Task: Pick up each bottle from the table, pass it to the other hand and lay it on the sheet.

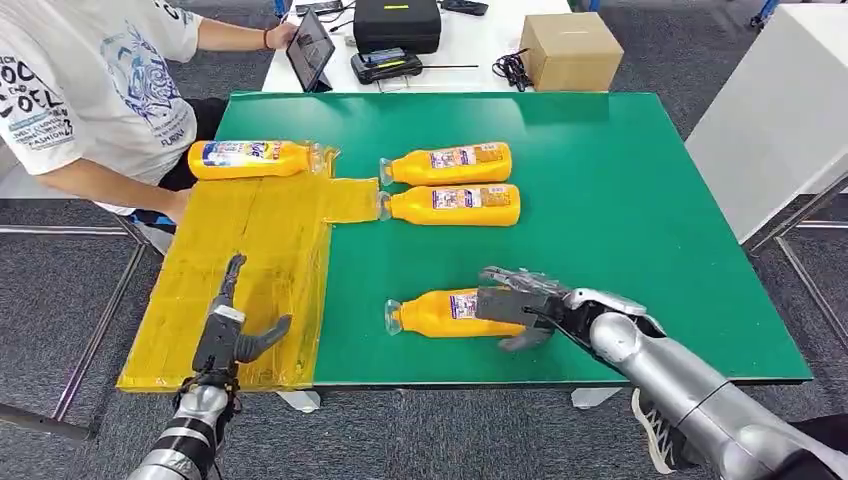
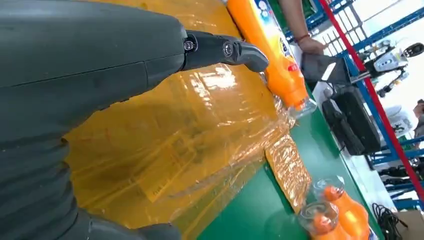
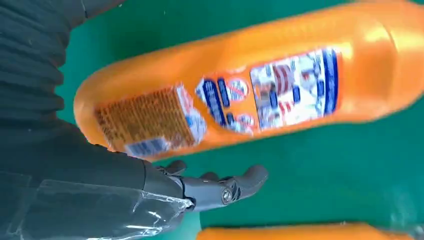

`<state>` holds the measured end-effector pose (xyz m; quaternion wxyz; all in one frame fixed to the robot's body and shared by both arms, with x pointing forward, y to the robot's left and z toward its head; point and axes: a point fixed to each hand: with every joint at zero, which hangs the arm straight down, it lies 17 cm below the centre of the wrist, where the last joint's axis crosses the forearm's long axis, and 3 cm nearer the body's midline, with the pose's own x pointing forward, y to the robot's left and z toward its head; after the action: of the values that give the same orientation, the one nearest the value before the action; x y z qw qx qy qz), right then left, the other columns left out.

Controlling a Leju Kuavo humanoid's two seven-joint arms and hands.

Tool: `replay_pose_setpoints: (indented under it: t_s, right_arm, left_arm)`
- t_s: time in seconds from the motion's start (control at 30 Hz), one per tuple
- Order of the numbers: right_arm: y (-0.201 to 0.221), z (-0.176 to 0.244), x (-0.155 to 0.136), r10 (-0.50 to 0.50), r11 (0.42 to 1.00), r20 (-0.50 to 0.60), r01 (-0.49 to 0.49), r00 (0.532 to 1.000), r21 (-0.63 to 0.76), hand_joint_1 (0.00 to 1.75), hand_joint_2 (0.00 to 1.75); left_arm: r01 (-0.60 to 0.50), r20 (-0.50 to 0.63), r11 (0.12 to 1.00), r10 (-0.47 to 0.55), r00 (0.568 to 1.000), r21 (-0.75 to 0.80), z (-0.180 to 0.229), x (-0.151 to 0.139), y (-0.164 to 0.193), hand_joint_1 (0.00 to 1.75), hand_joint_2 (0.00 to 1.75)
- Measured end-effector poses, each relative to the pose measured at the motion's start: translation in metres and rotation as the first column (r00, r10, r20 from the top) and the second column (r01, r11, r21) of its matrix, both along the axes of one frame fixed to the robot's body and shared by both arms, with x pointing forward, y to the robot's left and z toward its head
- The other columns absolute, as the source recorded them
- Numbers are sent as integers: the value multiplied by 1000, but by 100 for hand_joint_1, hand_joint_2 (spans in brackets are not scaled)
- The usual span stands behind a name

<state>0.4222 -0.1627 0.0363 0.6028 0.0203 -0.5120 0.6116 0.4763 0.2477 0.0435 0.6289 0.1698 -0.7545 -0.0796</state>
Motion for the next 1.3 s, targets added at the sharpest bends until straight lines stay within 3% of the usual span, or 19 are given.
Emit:
replay_pose_setpoints:
  t_s: [0.53, 1.3]
  right_arm:
    - [0, -19, 5, 27, 990, 45, -20, 999, -138, 0, 175]
    - [1, -19, 6, 15, 992, 43, -10, 999, -128, 0, 175]
  left_arm:
    - [20, -4, 997, -21, 1000, -68, 3, 5, -14, 0, 175]
    - [24, -4, 997, -24, 1000, -76, 4, 5, -17, 0, 175]
